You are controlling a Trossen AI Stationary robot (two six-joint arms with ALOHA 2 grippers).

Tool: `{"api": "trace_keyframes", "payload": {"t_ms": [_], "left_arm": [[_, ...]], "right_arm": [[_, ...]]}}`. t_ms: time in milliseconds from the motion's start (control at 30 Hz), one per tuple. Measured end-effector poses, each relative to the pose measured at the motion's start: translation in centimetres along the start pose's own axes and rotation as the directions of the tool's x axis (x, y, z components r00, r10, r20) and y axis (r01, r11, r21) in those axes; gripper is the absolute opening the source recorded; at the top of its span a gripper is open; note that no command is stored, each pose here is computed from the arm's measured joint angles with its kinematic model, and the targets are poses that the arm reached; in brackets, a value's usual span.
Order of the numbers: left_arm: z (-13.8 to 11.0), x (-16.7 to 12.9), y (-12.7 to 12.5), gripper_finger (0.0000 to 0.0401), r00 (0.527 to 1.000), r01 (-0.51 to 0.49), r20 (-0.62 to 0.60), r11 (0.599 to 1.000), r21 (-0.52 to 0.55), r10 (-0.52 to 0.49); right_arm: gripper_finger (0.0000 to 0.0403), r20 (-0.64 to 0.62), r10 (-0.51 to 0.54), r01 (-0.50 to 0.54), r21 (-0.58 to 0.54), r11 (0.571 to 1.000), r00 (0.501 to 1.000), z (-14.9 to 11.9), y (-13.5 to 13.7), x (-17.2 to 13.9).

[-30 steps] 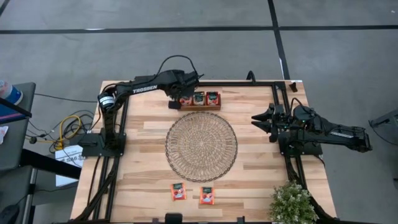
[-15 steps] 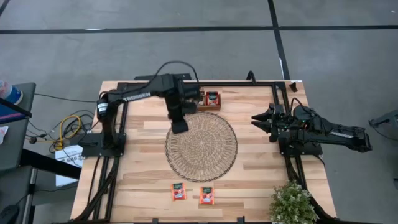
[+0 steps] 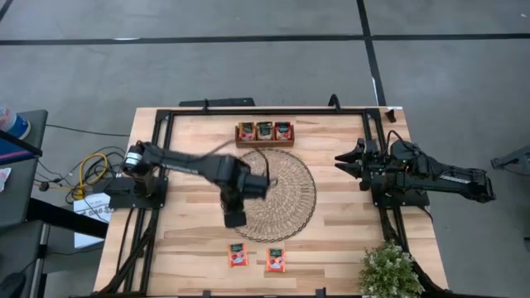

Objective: Pick & Place Tea
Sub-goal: Put the orange tea bag into the left section of the wooden organizer

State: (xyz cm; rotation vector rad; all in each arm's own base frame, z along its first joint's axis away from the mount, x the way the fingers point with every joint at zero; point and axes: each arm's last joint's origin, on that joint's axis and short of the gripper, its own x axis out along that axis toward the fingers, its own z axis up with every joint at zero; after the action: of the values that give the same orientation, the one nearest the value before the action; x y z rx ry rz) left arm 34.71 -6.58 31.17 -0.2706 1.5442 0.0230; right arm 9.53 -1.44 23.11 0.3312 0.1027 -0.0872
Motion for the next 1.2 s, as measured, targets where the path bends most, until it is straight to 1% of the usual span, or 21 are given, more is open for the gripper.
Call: {"api": "trace_keyframes", "payload": {"t_ms": [167, 267, 367, 433, 533, 633, 767, 933, 1067, 1200], "left_arm": [[-1.1, 4.5, -2.2, 0.0051, 0.998, -0.003, -0.057, 0.999, 0.035, 0.005], [-1.7, 6.8, -3.2, 0.0051, 0.997, 0.071, -0.041, 0.996, 0.058, -0.069], [-2.6, 7.8, -4.0, 0.0051, 0.992, 0.129, -0.024, 0.989, 0.069, -0.127], [-3.1, 8.2, -4.7, 0.0051, 0.988, 0.152, -0.016, 0.986, 0.075, -0.151], [-3.6, 8.5, -5.8, 0.0051, 0.988, 0.152, -0.001, 0.985, 0.084, -0.152], [-4.1, 8.7, -6.6, 0.0051, 0.993, 0.109, 0.030, 0.990, 0.093, -0.112], [-4.3, 8.8, -7.1, 0.0051, 0.995, 0.068, 0.069, 0.996, 0.061, -0.072], [-4.0, 8.8, -7.3, 0.0051, 0.991, 0.091, 0.101, 0.995, -0.034, -0.087], [-3.5, 8.7, -7.5, 0.0051, 0.982, 0.116, 0.152, 0.993, -0.033, -0.109], [-3.3, 8.7, -7.7, 0.0051, 0.976, 0.138, 0.174, 0.990, -0.028, -0.131]], "right_arm": [[0.0130, -0.001, 0.000, 0.000, 0.000, 1.000, 1.000, 0.0, 0.0, 0.0], [0.0130, -0.002, 0.002, -0.002, 0.000, 1.000, 1.000, 0.0, 0.0, 0.0], [0.0130, -0.002, 0.002, -0.002, 0.000, 1.000, 1.000, 0.0, 0.0, 0.0], [0.0130, -0.002, 0.002, -0.002, 0.001, 1.000, 1.000, 0.0, 0.0, 0.0], [0.0130, -0.001, 0.002, -0.002, 0.002, 1.000, 1.000, 0.0, 0.0, 0.0], [0.0130, -0.002, 0.002, -0.002, 0.013, 1.000, 1.000, 0.0, 0.0, 0.0], [0.0130, -0.007, 0.000, 0.000, 0.019, 1.000, 1.000, -0.1, 0.0, 0.0], [0.0130, -0.024, -0.005, 0.006, 0.021, 1.000, 1.000, -0.2, -0.1, 0.0], [0.0130, -0.024, -0.005, 0.006, 0.020, 1.000, 1.000, -0.2, -0.1, 0.0], [0.0130, -0.024, -0.005, 0.006, 0.019, 1.000, 1.000, -0.2, -0.1, 0.0]]}}
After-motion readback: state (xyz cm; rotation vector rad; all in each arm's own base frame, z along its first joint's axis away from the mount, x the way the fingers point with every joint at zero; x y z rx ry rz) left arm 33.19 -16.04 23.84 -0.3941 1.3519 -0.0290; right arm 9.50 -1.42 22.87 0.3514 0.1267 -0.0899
